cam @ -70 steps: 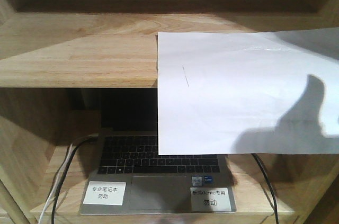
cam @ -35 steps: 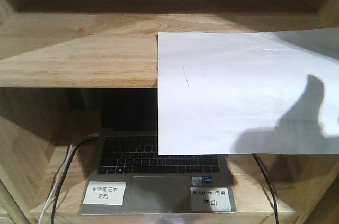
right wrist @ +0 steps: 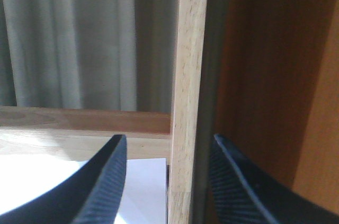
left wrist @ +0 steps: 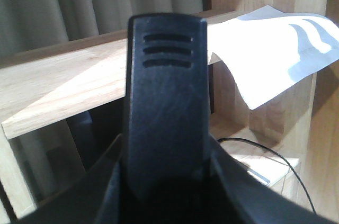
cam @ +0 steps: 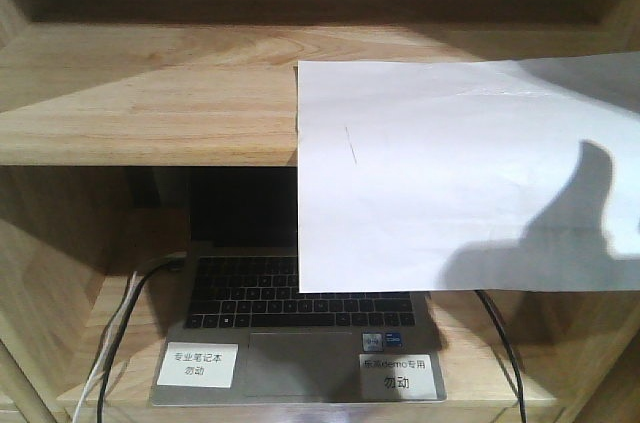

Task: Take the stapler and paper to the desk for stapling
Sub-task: 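Move the right gripper toward the edge of the white paper sheet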

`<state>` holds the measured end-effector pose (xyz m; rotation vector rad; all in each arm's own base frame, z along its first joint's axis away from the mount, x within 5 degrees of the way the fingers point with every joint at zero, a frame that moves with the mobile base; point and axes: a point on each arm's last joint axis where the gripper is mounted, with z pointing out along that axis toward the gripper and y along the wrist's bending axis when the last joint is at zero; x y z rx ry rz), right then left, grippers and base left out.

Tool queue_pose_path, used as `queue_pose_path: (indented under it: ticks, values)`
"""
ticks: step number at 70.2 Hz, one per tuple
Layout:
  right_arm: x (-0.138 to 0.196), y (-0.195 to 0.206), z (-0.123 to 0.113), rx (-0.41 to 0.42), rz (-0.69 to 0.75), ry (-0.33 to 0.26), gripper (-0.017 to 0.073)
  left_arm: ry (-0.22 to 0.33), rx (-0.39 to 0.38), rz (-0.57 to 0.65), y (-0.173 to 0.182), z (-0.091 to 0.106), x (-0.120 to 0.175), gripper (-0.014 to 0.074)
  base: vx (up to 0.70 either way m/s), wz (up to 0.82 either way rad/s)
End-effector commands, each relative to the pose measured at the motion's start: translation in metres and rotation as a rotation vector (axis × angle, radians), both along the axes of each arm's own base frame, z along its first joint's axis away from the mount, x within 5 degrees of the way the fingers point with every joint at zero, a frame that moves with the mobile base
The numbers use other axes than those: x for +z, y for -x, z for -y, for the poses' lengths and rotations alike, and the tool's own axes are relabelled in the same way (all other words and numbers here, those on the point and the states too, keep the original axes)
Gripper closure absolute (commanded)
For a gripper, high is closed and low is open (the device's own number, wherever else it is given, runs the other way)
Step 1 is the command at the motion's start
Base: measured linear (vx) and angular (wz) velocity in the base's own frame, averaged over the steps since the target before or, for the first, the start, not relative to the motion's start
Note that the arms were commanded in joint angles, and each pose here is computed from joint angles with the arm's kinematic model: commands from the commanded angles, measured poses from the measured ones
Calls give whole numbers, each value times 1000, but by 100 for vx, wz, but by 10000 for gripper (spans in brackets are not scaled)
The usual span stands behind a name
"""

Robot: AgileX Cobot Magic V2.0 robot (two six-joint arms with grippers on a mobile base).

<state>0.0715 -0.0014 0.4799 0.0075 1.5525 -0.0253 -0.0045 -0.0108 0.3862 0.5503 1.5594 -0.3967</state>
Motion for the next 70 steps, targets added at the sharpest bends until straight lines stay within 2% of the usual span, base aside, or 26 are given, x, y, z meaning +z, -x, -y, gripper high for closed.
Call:
queue_pose_path:
  ticks: [1, 9, 19, 24, 33, 38, 44, 49, 50, 54, 55, 61, 62, 68, 70]
  values:
    - [13, 1, 1, -9, 83, 10, 190, 84, 7, 104, 1, -1, 18, 601, 0, 0]
    - [13, 1, 1, -9, 83, 10, 91, 84, 7, 104, 1, -1, 18, 601, 0, 0]
    - [13, 1, 1, -13, 83, 16, -101, 84, 7, 104, 1, -1, 18, 601, 0, 0]
    - [13, 1, 1, -13, 83, 16, -169, 84, 7, 104, 1, -1, 18, 601, 0, 0]
    - [14, 1, 1, -12, 97, 6, -160, 84, 7, 104, 1, -1, 18, 601, 0, 0]
    - [17, 1, 1, -7, 128, -55, -150, 84, 7, 104, 1, -1, 18, 601, 0, 0]
    - [21, 2, 1, 12, 184, -217, -134, 84, 7, 104, 1, -1, 18, 601, 0, 0]
    - [26, 3, 1, 45, 237, -420, -119, 85, 7, 105, 1, -1, 18, 601, 0, 0]
    - [27, 3, 1, 57, 250, -484, -115, 85, 7, 105, 1, -1, 18, 600, 0, 0]
    - [30, 4, 1, 91, 285, -658, -106, 85, 7, 105, 1, -1, 18, 600, 0, 0]
    - [31, 5, 1, 104, 292, -727, -104, 85, 7, 105, 1, -1, 18, 600, 0, 0]
    - [34, 5, 2, 156, 324, -986, -90, 85, 7, 105, 1, -1, 18, 600, 0, 0]
    - [34, 6, 2, 169, 328, -1054, -89, 85, 7, 105, 1, -1, 18, 600, 0, 0]
    - [37, 7, 3, 224, 352, -1285, -78, 85, 7, 105, 1, -1, 18, 600, 0, 0]
    - [38, 7, 3, 243, 363, -1344, -73, 85, 7, 105, 1, -1, 18, 600, 0, 0]
